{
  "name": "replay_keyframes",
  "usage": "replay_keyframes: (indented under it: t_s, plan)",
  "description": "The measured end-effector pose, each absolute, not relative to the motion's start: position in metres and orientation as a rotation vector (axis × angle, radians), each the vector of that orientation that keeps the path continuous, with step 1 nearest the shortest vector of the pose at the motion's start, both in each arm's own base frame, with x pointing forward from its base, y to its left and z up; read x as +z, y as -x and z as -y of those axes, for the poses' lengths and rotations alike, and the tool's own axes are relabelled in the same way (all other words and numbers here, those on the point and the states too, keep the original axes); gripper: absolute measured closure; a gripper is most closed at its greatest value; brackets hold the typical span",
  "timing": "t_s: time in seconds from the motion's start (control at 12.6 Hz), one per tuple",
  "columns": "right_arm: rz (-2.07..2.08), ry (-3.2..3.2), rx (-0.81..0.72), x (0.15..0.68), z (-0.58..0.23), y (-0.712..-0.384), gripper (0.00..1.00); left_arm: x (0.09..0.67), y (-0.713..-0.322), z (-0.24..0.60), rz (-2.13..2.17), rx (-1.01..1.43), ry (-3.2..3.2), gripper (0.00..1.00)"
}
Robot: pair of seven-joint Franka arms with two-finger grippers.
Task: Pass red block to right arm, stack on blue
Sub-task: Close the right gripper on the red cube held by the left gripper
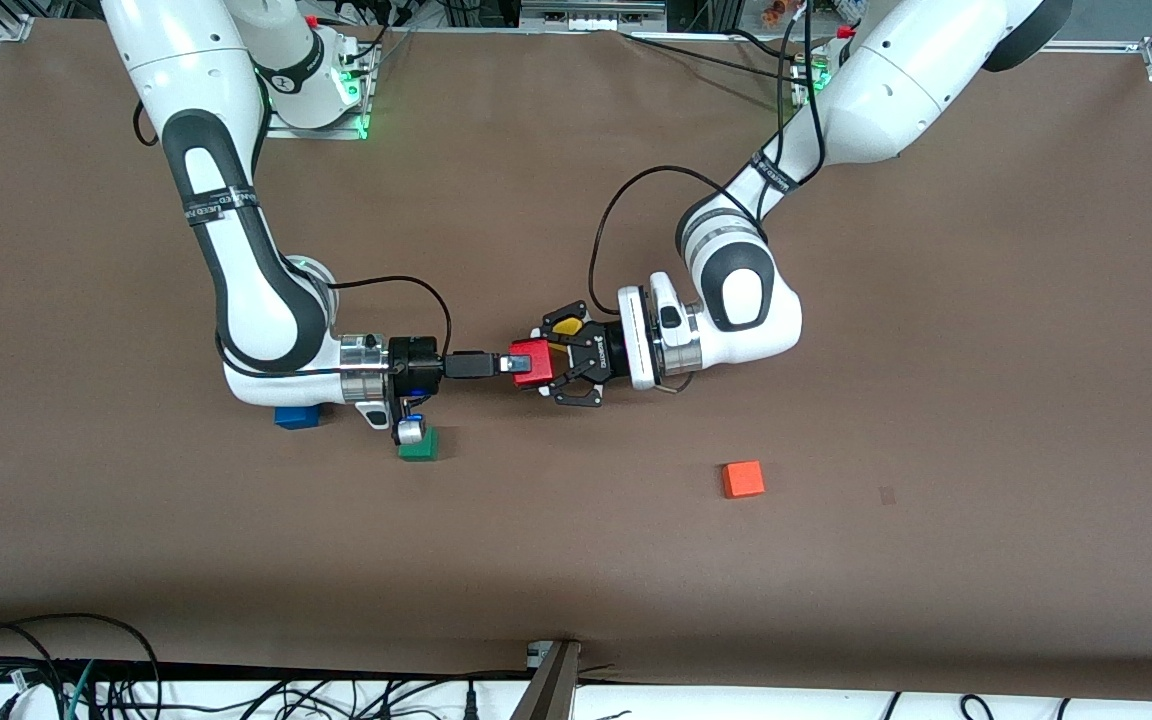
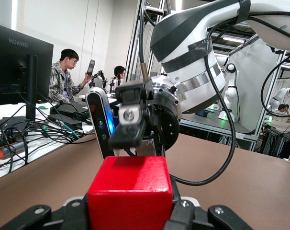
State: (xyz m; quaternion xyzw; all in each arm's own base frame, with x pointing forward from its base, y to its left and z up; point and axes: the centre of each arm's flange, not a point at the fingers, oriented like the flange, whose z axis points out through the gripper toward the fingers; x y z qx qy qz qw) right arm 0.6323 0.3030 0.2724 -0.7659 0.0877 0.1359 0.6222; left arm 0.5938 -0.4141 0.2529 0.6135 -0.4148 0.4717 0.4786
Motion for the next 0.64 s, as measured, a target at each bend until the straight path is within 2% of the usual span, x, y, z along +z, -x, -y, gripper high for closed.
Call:
replay_keyframes:
  t_s: [0.16, 0.24, 0.48, 0.56, 0.64]
  plan:
    - [-0.203, 1.759, 0.304, 0.2728, -0.3035, -0.6328, 0.36, 0.2531, -0.5948, 0.4131, 0.999, 1.154, -1.501, 0.44]
    - [-0.194, 1.757, 0.291, 0.2740, -0.3034, -0.6337, 0.41, 0.2531, -0.5950, 0.4131, 0.975, 1.154, -1.506, 0.44]
    - [-0.192, 1.757, 0.288, 0.2746, -0.3033, -0.6342, 0.41, 0.2533, -0.5950, 0.4133, 0.967, 1.155, -1.507, 0.44]
    - [-0.194, 1.759, 0.286, 0.2743, -0.3030, -0.6344, 0.43, 0.2545, -0.5950, 0.4143, 0.969, 1.158, -1.503, 0.37]
    - [-0.196, 1.760, 0.284, 0.2742, -0.3025, -0.6347, 0.44, 0.2562, -0.5954, 0.4153, 0.969, 1.161, -1.500, 0.25]
